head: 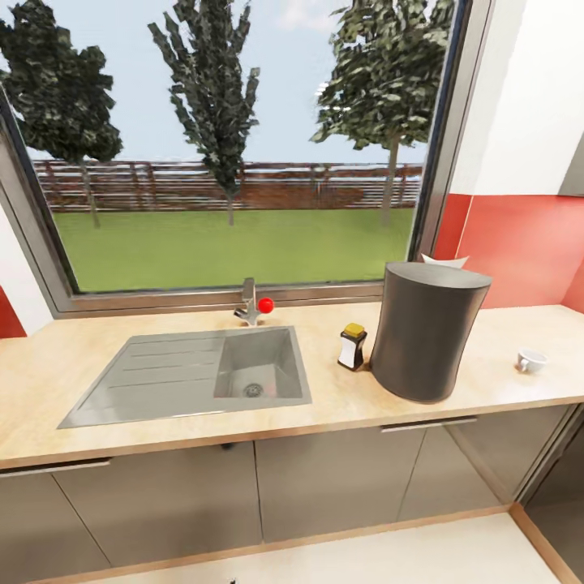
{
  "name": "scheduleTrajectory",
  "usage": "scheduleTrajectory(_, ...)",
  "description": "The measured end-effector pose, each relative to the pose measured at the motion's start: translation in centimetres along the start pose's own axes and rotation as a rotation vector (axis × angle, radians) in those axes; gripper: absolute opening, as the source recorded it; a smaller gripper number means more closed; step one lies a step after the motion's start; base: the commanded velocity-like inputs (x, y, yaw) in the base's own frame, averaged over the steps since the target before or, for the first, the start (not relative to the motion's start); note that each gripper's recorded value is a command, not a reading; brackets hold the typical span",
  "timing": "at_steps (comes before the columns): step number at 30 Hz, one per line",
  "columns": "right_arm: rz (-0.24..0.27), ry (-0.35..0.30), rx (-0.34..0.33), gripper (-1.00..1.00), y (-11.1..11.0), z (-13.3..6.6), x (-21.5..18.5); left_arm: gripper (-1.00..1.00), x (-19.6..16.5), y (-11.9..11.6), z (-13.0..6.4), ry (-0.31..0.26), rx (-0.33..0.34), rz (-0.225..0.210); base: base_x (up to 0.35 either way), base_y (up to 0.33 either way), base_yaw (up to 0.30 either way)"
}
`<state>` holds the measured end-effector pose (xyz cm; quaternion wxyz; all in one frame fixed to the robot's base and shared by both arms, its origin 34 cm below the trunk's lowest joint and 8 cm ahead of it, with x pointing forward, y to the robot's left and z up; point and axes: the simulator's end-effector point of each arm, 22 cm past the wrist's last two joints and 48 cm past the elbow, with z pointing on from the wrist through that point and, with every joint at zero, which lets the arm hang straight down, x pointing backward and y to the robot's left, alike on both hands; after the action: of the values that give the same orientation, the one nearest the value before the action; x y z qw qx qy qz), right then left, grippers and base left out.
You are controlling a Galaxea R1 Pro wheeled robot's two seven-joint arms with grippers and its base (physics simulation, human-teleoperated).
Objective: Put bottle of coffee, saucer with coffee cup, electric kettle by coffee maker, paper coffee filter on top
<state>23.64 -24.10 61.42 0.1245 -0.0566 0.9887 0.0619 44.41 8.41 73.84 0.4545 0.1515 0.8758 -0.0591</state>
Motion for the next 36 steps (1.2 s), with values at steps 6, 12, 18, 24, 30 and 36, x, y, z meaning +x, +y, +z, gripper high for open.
scheduleTrajectory(6,0.0,-0.019,0.001,1.0,0.0,0.0,-0.9,1.0,14.5,6.0,-5.0,0.396,-0.207,-0.158,0.0,0.0,0.002)
scheduleTrajectory(12,0.0,-0.035,0.004,1.0,-0.1,0.1,-1.7,1.0,22.9,7.5,-11.4,0.652,-0.281,-0.165,0.0,0.0,0.015)
scheduleTrajectory(18,-0.002,-0.03,0.012,1.0,-0.4,0.0,-1.4,1.0,26.5,10.8,-15.1,0.777,-0.387,-0.233,0.0,0.0,0.222)
scheduleTrajectory(24,-0.007,-0.028,0.034,1.0,-2.0,-0.2,-1.3,1.0,27.0,12.4,-15.8,0.785,-0.41,-0.226,-0.029,0.079,0.272)
scheduleTrajectory(30,0.018,-0.014,0.052,1.0,-3.1,-0.4,-0.4,1.0,27.0,12.8,-15.8,0.78,-0.421,-0.231,-0.064,0.273,0.274)
scheduleTrajectory(36,0.066,-0.016,0.09,1.0,-5.4,-0.9,0.6,1.0,27.2,13.3,-16.1,0.784,-0.432,-0.226,-0.006,0.303,0.273)
